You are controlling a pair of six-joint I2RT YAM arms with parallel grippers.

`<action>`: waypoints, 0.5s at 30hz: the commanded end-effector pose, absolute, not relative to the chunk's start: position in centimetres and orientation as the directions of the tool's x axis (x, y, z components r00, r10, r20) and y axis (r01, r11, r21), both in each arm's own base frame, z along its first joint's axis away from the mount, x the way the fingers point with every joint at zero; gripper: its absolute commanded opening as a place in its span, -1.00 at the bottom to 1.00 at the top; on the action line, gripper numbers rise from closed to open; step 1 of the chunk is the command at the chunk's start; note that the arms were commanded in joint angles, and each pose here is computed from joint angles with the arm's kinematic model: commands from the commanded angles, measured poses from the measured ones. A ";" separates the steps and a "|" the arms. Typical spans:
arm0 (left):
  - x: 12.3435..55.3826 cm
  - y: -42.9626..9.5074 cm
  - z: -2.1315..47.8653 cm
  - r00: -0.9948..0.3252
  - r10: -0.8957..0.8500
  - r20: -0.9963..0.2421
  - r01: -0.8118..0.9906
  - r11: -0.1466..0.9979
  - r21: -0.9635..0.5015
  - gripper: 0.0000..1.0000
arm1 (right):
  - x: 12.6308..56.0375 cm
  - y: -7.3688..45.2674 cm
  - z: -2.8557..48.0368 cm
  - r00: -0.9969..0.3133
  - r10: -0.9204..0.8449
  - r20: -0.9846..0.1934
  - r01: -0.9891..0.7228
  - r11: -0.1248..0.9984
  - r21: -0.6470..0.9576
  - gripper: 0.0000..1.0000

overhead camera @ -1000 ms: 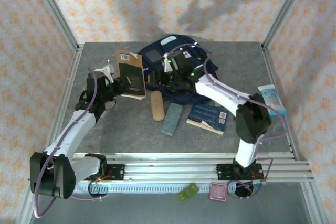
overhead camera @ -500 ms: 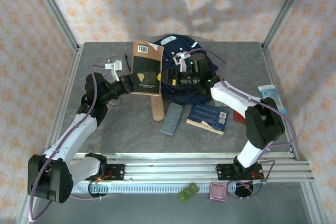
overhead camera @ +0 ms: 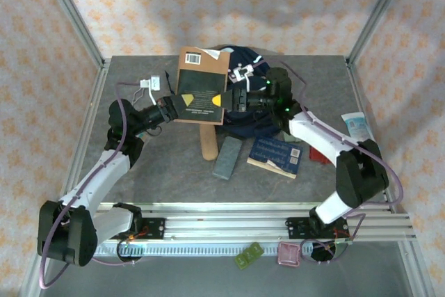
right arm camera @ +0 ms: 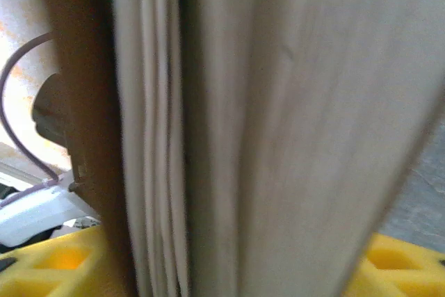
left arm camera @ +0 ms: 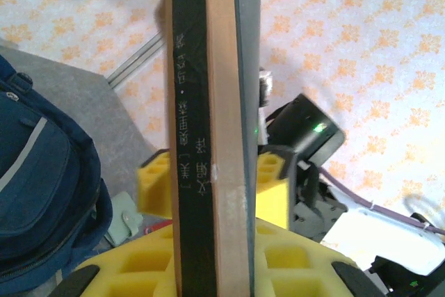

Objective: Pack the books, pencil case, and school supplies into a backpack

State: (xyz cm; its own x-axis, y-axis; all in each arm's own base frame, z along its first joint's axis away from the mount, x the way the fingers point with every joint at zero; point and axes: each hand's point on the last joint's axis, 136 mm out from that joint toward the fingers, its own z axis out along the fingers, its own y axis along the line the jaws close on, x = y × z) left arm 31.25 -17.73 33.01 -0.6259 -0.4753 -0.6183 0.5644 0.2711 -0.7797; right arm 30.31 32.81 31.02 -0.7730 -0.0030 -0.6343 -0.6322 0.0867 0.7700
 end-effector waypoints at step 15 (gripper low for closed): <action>35.4 -15.8 29.4 -0.557 -0.441 -0.704 0.442 0.559 -0.701 0.34 | 35.6 29.7 31.6 -0.554 0.063 -0.830 -0.671 0.557 0.490 -1.00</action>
State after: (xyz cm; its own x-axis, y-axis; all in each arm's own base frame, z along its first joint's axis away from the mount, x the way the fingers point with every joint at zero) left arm 34.23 -16.68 28.85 -0.6120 -0.4514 -0.6494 0.4641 0.4599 -0.7570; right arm 32.20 31.88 30.24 -0.7210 0.0114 -0.6928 -0.6489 0.3395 0.6809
